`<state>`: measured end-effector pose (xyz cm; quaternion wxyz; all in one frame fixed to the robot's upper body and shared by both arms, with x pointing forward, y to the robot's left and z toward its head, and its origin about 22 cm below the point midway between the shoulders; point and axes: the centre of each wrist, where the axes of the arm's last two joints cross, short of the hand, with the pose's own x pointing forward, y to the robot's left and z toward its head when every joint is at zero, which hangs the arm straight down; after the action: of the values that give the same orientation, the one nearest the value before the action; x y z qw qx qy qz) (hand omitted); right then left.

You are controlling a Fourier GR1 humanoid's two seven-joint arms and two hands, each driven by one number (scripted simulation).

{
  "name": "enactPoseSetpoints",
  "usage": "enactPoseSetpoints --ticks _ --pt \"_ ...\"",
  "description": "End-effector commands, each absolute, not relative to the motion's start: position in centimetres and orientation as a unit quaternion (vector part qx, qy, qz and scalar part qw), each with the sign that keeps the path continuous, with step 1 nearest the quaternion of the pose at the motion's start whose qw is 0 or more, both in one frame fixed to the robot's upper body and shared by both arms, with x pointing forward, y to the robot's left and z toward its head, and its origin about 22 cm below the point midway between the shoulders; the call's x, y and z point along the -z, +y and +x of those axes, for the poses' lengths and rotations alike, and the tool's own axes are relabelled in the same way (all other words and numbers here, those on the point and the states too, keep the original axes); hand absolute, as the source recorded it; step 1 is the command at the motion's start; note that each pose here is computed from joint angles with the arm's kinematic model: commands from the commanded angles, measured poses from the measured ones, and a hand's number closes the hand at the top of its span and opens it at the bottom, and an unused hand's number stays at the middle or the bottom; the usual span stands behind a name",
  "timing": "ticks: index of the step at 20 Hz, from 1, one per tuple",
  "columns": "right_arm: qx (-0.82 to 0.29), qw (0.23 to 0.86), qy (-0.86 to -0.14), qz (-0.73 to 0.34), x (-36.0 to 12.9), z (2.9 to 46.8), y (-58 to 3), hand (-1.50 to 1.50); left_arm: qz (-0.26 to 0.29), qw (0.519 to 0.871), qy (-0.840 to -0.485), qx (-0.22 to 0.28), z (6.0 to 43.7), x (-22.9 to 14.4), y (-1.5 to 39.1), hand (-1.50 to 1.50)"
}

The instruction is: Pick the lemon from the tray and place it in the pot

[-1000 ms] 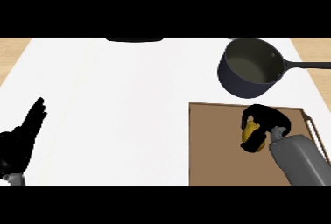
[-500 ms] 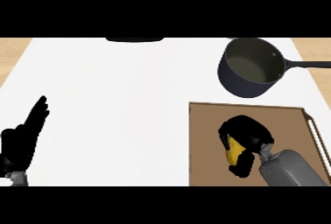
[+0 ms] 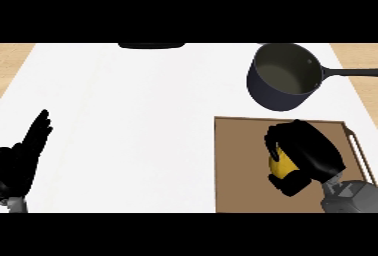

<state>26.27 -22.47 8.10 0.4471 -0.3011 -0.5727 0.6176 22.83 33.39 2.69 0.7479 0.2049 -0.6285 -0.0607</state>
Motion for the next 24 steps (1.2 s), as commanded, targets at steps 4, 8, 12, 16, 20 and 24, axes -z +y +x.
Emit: enactPoseSetpoints --ticks 4,8,12,16,20,24 --pt "-0.474 0.389 -0.676 -0.410 -14.0 24.5 -24.3 1.50 0.204 0.746 -0.631 0.056 22.3 -1.9 32.9 0.00" --pt "-0.404 0.435 -0.710 -0.378 -14.8 25.7 -27.3 1.50 0.208 0.747 -0.628 0.069 23.0 -2.9 34.2 0.00" --pt "-0.368 0.451 -0.726 -0.365 -18.8 25.4 -26.3 1.50 0.205 0.746 -0.629 0.075 21.7 -1.3 34.0 0.00" --pt "-0.354 0.451 -0.736 -0.360 -20.0 28.8 -28.4 1.50 0.200 0.748 -0.630 0.067 23.9 -1.9 32.9 0.00" --pt "-0.329 0.458 -0.744 -0.359 -19.6 32.8 -28.2 1.50 0.193 0.743 -0.637 0.074 22.8 -1.5 32.0 0.00" --pt "-0.327 0.459 -0.743 -0.359 -20.3 35.6 -31.6 1.50 0.197 0.745 -0.634 0.064 22.8 -1.3 34.1 0.00"
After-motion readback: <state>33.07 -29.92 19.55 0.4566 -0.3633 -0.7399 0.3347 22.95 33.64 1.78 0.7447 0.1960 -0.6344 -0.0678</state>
